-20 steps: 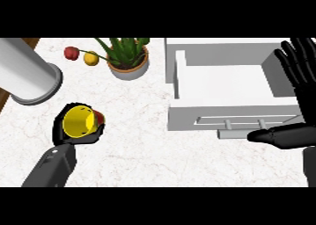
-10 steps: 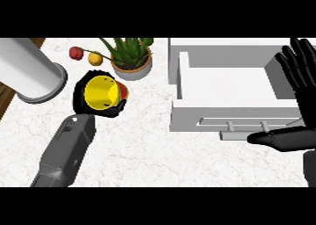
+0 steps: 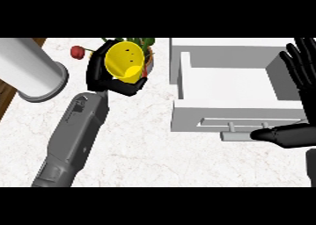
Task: Pick up the cup, place it into the drawer and close the drawer
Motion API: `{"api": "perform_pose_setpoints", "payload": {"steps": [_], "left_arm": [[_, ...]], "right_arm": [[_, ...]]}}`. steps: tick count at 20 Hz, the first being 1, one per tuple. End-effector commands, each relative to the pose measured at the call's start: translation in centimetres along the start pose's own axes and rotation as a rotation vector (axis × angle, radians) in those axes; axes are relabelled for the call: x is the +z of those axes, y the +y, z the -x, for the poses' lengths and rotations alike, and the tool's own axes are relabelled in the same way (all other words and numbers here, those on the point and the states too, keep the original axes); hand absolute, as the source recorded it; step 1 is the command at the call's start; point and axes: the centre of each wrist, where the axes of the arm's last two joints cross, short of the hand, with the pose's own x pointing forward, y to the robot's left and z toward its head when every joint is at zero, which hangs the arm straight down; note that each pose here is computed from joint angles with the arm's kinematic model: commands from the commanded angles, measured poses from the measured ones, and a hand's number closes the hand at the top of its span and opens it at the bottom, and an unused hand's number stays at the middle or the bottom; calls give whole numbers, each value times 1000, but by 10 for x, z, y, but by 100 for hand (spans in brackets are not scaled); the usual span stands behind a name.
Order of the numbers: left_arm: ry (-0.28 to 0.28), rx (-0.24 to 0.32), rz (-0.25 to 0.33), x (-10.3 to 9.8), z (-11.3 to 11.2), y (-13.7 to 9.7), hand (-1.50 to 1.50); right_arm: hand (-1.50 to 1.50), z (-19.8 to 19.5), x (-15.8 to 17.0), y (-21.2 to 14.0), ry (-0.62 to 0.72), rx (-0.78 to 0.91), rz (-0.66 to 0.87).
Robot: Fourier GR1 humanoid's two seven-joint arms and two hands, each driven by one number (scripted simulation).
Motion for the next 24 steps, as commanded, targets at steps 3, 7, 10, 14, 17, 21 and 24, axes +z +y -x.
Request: {"api": "perform_pose_setpoints", "payload": {"steps": [3, 7, 10, 14, 17, 21, 24], "left_arm": [[-77, -13, 84, -70, -62, -66, 150], [-4, -41, 62, -83, -76, -77, 150], [76, -113, 61, -86, -76, -88, 150], [165, -199, 77, -104, -88, -124, 150], [231, -227, 82, -104, -78, -131, 150], [343, -275, 147, -91, -53, -126, 150], [369, -327, 218, -81, -38, -122, 150]], "right_arm": [[-150, -7, -6, 10, -16, 10, -36], [-150, -3, -12, 6, -36, -4, -36], [-150, 5, -7, 6, -20, -6, -37], [-150, 3, -12, 6, -20, -8, -54], [-150, 2, -15, 13, -36, -18, -44], [-150, 3, -18, 20, -70, -40, -84], [-150, -7, -27, 22, -77, -36, -99]]}}
